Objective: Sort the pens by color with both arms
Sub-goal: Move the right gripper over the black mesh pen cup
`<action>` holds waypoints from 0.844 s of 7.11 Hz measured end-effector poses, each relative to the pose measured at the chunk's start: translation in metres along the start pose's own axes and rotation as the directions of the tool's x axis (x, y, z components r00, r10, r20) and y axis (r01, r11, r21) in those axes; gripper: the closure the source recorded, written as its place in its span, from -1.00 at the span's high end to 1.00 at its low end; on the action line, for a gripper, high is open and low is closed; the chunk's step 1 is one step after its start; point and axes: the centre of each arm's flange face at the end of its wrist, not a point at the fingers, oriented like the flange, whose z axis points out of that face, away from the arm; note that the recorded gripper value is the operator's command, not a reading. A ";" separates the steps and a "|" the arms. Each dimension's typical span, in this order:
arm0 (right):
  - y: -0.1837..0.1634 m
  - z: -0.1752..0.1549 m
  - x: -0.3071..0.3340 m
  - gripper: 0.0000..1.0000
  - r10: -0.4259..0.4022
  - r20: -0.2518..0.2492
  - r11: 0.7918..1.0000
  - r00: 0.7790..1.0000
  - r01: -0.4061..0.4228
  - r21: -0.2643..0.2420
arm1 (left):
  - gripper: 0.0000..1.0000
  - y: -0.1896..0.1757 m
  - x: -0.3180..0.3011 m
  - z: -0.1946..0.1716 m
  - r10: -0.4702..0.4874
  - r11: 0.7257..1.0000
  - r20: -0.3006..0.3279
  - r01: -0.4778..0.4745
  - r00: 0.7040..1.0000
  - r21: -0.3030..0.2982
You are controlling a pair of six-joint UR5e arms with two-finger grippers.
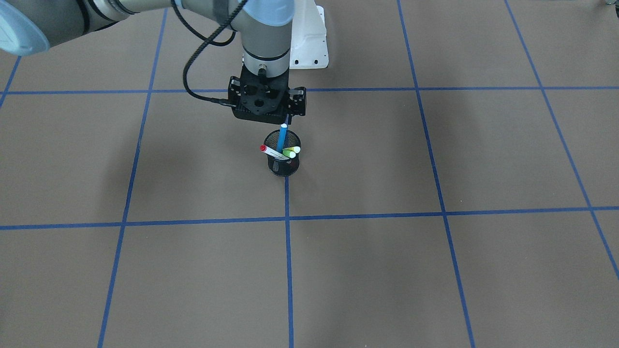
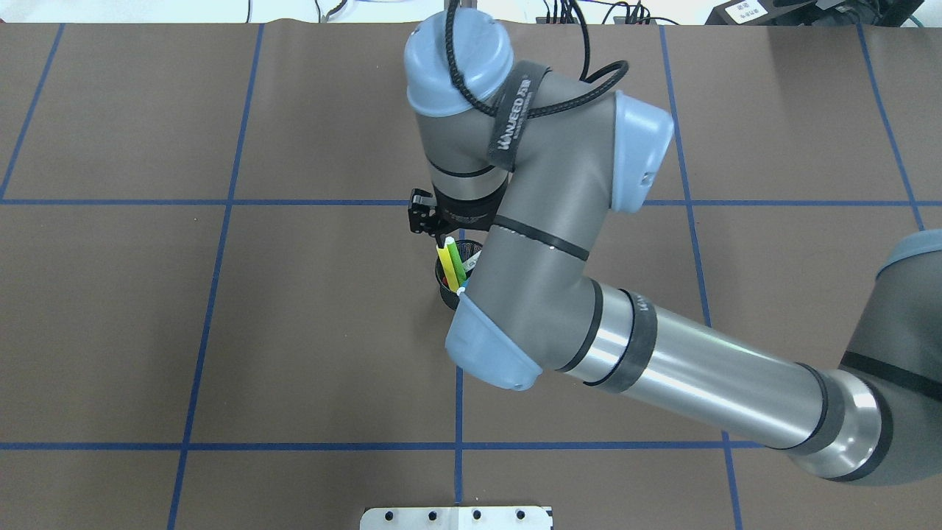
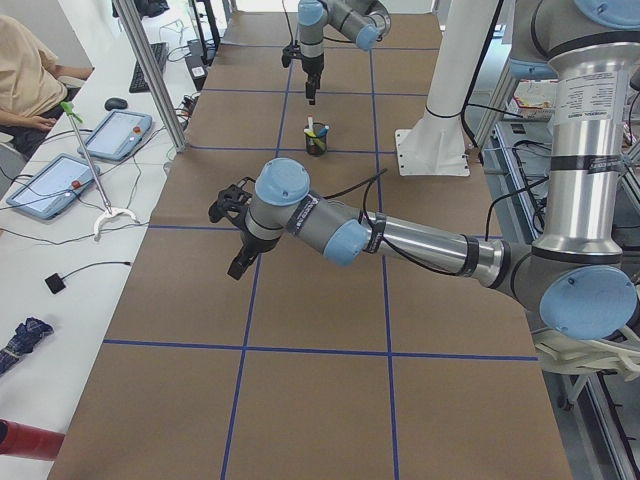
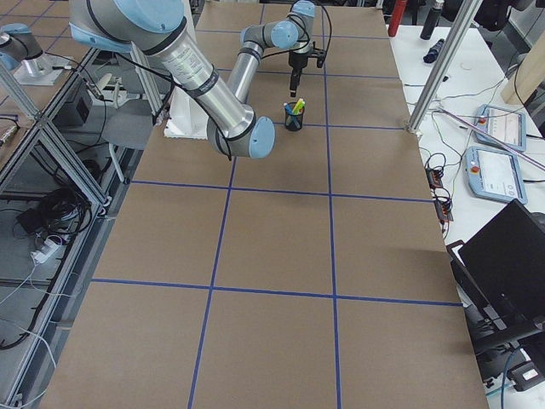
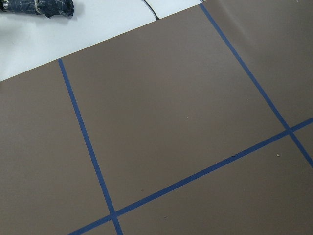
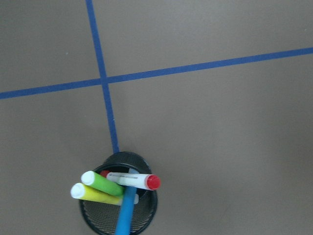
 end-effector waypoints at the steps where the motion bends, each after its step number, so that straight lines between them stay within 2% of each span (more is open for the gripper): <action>1: 0.012 0.014 -0.015 0.42 -0.026 0.003 1.000 1.000 0.026 -0.011 | 1.00 -0.001 0.000 0.000 0.002 1.000 0.000 -0.002 1.000 0.001; 2: 0.015 0.030 -0.026 0.08 -0.047 0.019 0.999 0.999 0.047 -0.017 | 1.00 -0.002 0.001 -0.001 0.003 1.000 0.001 -0.003 1.000 0.002; 3: 0.014 0.045 -0.032 -0.14 -0.057 0.028 0.998 0.998 0.057 -0.021 | 1.00 -0.002 0.001 -0.001 0.005 1.000 0.001 -0.005 1.000 0.003; 6: 0.011 0.070 -0.026 -0.15 -0.053 0.013 0.998 0.999 0.053 -0.045 | 1.00 -0.002 0.001 -0.001 0.005 1.000 0.001 -0.005 1.000 0.004</action>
